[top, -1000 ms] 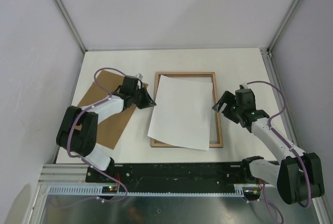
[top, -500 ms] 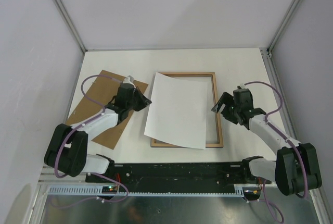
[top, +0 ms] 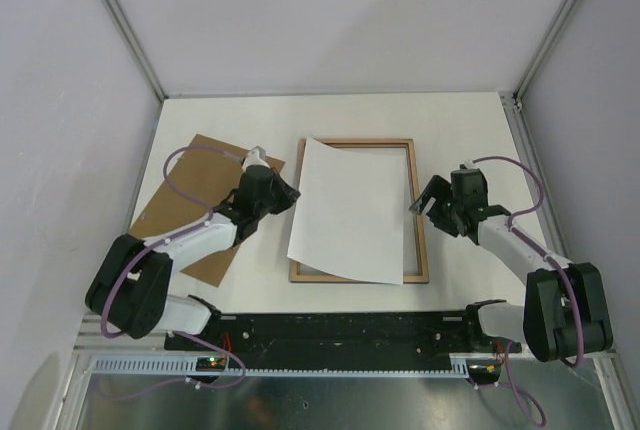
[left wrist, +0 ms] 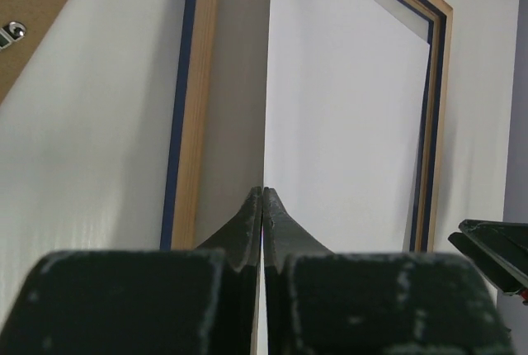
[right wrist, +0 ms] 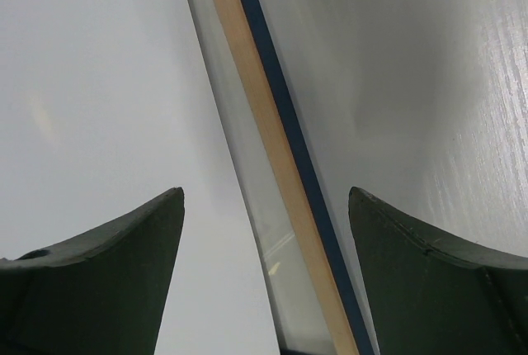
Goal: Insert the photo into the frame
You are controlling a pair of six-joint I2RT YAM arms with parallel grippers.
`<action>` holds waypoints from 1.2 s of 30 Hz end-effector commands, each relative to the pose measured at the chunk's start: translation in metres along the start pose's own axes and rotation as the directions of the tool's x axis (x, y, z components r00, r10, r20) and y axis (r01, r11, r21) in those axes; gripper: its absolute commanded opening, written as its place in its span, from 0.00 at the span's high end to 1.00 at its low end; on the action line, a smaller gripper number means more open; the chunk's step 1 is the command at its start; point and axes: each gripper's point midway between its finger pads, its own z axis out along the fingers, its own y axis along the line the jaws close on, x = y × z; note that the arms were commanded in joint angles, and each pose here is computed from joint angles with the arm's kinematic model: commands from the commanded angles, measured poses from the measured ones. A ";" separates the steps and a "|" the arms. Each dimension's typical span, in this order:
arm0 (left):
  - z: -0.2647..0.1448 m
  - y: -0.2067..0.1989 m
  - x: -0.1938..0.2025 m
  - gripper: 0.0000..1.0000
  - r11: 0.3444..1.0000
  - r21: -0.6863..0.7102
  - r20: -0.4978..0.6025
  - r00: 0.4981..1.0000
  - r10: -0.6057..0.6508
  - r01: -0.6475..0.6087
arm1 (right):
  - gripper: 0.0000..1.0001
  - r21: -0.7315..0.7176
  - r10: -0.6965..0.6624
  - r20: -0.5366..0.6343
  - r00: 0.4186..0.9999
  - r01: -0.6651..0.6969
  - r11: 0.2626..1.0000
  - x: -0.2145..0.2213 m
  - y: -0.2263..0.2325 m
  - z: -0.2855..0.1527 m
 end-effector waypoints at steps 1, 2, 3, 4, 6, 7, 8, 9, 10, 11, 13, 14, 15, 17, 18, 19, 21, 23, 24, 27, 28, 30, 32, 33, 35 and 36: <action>0.006 -0.003 -0.003 1.00 1.000 -0.012 0.060 0.998 -0.005 0.006 | 0.16 -0.034 0.017 0.043 0.999 -0.015 0.999 -0.017 0.010 0.002; 0.006 -0.002 -0.002 1.00 1.000 -0.019 0.065 0.998 -0.004 0.005 | 0.16 -0.033 0.019 0.043 0.999 -0.017 0.999 -0.018 0.009 0.003; 0.007 0.000 -0.002 1.00 1.000 -0.029 0.072 0.997 -0.002 0.004 | 0.16 -0.036 0.020 0.042 0.999 -0.018 0.999 -0.018 0.010 0.003; 0.006 0.001 -0.003 1.00 0.999 -0.036 0.082 0.997 -0.001 0.004 | 0.16 -0.037 0.021 0.040 0.999 -0.019 0.999 -0.018 0.010 0.004; 0.005 0.005 -0.006 1.00 0.999 -0.054 0.108 0.994 0.003 0.003 | 0.16 -0.041 0.026 0.034 0.999 -0.024 0.999 -0.017 0.010 0.006; 0.005 0.007 -0.009 1.00 0.998 -0.062 0.123 0.992 0.006 0.002 | 0.16 -0.043 0.026 0.032 0.999 -0.024 0.999 -0.017 0.010 0.007; 0.005 0.008 -0.010 1.00 0.998 -0.068 0.133 0.991 0.007 0.002 | 0.16 -0.045 0.025 0.029 0.999 -0.024 0.999 -0.017 0.011 0.007; 0.005 0.008 -0.012 1.00 0.998 -0.069 0.142 0.990 0.008 0.002 | 0.16 -0.045 0.025 0.027 0.999 -0.024 0.999 -0.016 0.011 0.008; 0.005 0.009 -0.013 1.00 0.997 -0.072 0.148 0.989 0.007 0.003 | 0.16 -0.045 0.025 0.024 0.999 -0.024 0.999 -0.016 0.011 0.009; 0.006 0.010 -0.013 1.00 0.997 -0.077 0.153 0.988 0.005 0.007 | 0.16 -0.047 0.025 0.023 0.999 -0.024 0.999 -0.016 0.011 0.009; 0.007 0.015 -0.012 1.00 0.996 -0.088 0.162 0.987 -0.009 0.023 | 0.17 -0.050 0.026 0.018 1.000 -0.025 0.998 -0.015 0.012 0.009; 0.008 0.018 -0.011 1.00 0.995 -0.094 0.164 0.986 -0.012 0.027 | 0.18 -0.053 0.023 0.017 1.000 -0.022 0.998 -0.014 0.012 0.009; 0.009 0.019 -0.010 1.00 0.995 -0.095 0.164 0.986 -0.014 0.030 | 0.18 -0.053 0.016 0.015 1.000 -0.016 0.998 -0.013 0.013 0.007; 0.011 0.021 -0.007 1.00 0.995 -0.095 0.158 0.987 -0.019 0.034 | 0.18 -0.047 0.002 0.021 1.000 -0.001 0.999 -0.011 0.014 0.002; 0.011 0.021 -0.006 1.00 0.995 -0.093 0.156 0.987 -0.022 0.037 | 0.18 -0.046 -0.004 0.024 1.000 0.005 0.999 -0.010 0.015 -0.002; 0.012 0.022 -0.005 1.00 0.995 -0.094 0.154 0.988 -0.025 0.040 | 0.18 -0.049 -0.012 0.024 1.000 0.013 0.999 -0.008 0.017 -0.007; 0.013 0.022 -0.003 1.00 0.995 -0.091 0.151 0.988 -0.028 0.042 | 0.18 -0.046 -0.031 0.025 0.999 0.032 0.998 -0.003 0.019 -0.015; 0.014 0.022 0.000 1.00 0.995 -0.088 0.146 0.989 -0.027 0.040 | 0.18 -0.043 -0.051 0.020 0.998 0.052 0.998 0.005 0.022 -0.024; 0.014 0.021 0.002 1.00 0.995 -0.087 0.145 0.989 -0.027 0.040 | 0.18 -0.042 -0.064 0.007 0.998 0.064 0.997 0.013 0.023 -0.028; 0.016 0.020 0.006 1.00 0.996 -0.083 0.137 0.990 -0.027 0.039 | 0.18 -0.054 -0.092 -0.009 0.996 0.091 0.994 0.030 0.027 -0.041; 0.017 0.020 0.007 1.00 0.996 -0.082 0.136 0.990 -0.028 0.040 | 0.18 -0.055 -0.096 -0.023 0.995 0.094 0.994 0.038 0.027 -0.044; 0.017 0.019 0.008 1.00 0.996 -0.081 0.134 0.991 -0.029 0.040 | 0.18 -0.074 -0.102 -0.048 0.994 0.098 0.992 0.052 0.028 -0.049; 0.018 0.019 0.009 1.00 0.996 -0.082 0.133 0.991 -0.029 0.040 | 0.18 -0.089 -0.110 -0.081 0.991 0.103 0.991 0.068 0.030 -0.052; 0.018 0.019 0.010 1.00 0.996 -0.082 0.131 0.991 -0.029 0.040 | 0.18 -0.088 -0.114 -0.089 0.990 0.106 0.990 0.074 0.029 -0.052; 0.018 0.019 0.010 1.00 0.996 -0.080 0.131 0.991 -0.029 0.040 | 0.18 -0.076 -0.123 -0.107 0.987 0.115 0.990 0.086 0.027 -0.053; 0.018 0.019 0.010 1.00 0.996 -0.080 0.131 0.991 -0.029 0.039 | 0.18 -0.068 -0.124 -0.115 0.986 0.117 0.991 0.090 0.025 -0.052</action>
